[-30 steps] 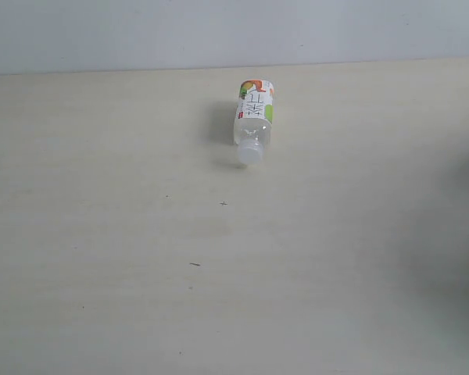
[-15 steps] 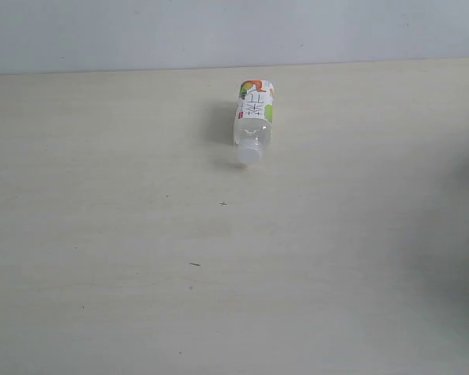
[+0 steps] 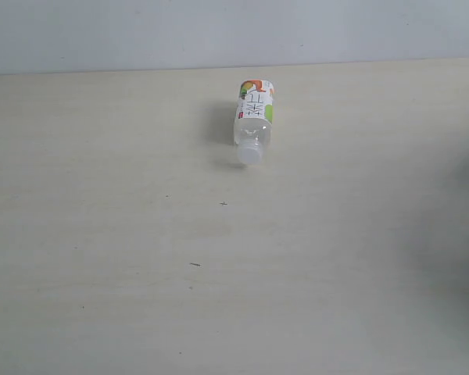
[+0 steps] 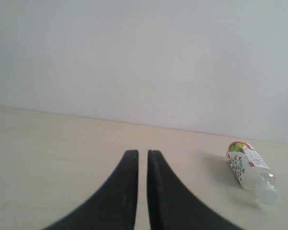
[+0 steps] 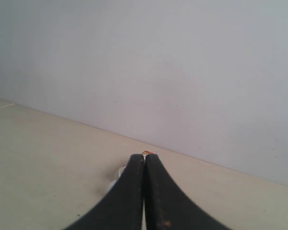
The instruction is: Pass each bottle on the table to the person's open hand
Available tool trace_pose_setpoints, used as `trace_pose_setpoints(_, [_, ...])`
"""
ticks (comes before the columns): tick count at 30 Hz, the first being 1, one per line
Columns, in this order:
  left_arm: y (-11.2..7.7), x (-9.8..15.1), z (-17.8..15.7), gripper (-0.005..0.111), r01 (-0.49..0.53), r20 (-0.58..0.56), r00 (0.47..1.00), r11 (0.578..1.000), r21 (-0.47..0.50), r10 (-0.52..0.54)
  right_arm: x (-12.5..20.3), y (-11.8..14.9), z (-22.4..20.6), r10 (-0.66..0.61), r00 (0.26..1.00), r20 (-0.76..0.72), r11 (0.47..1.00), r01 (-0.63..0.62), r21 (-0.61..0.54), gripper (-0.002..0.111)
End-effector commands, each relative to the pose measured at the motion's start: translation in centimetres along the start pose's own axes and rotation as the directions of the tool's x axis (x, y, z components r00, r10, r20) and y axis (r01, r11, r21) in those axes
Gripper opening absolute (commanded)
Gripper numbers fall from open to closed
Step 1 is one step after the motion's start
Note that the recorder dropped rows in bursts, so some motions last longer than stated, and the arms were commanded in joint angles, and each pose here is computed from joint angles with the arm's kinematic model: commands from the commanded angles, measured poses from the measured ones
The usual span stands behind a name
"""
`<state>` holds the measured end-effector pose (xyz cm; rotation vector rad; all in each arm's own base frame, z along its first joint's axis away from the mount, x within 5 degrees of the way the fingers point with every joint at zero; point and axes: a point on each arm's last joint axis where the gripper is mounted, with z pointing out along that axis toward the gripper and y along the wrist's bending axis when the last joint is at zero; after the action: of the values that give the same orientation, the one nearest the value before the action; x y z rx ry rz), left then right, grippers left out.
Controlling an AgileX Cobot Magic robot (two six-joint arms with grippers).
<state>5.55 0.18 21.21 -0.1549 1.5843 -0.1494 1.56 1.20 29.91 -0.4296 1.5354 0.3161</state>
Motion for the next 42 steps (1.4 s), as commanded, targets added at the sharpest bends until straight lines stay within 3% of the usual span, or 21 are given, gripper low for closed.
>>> trace_pose_setpoints(1, [-0.1, -0.1, -0.1, 0.010, 0.000, 0.007, 1.000, 1.000, 0.009, 0.000, 0.1, 0.0, 0.0, -0.002, 1.000, 0.001, 1.000, 0.002, 0.000, 0.000])
trace_pose_setpoints(25, [-0.1, -0.1, -0.1, 0.010, 0.000, 0.007, 1.000, 1.000, 0.009, 0.000, 0.1, 0.0, 0.0, 0.000, 1.000, 0.001, 1.000, 0.000, 0.000, 0.000])
trace_pose_setpoints(37, [-0.1, -0.1, -0.1, 0.010, 0.000, 0.007, 1.000, 1.000, 0.009, 0.000, -0.8, -0.1, 0.0, 0.000, 0.994, 0.107, 1.000, 0.001, -0.008, 0.000])
trace_pose_setpoints(40, [-0.1, -0.1, -0.1, 0.010, 0.000, 0.007, 1.000, 1.000, 0.009, 0.000, -0.7, -0.1, 1.3, 0.010, 0.999, 0.035, 1.000, -0.010, -0.017, 0.000])
trace_pose_setpoints(42, [-0.1, -0.1, -0.1, 0.010, 0.000, 0.007, 1.000, 1.000, 0.009, 0.000, -1.1, 0.1, 3.1, 0.090, 0.995, -0.044, 0.994, -0.092, -0.051, 0.000])
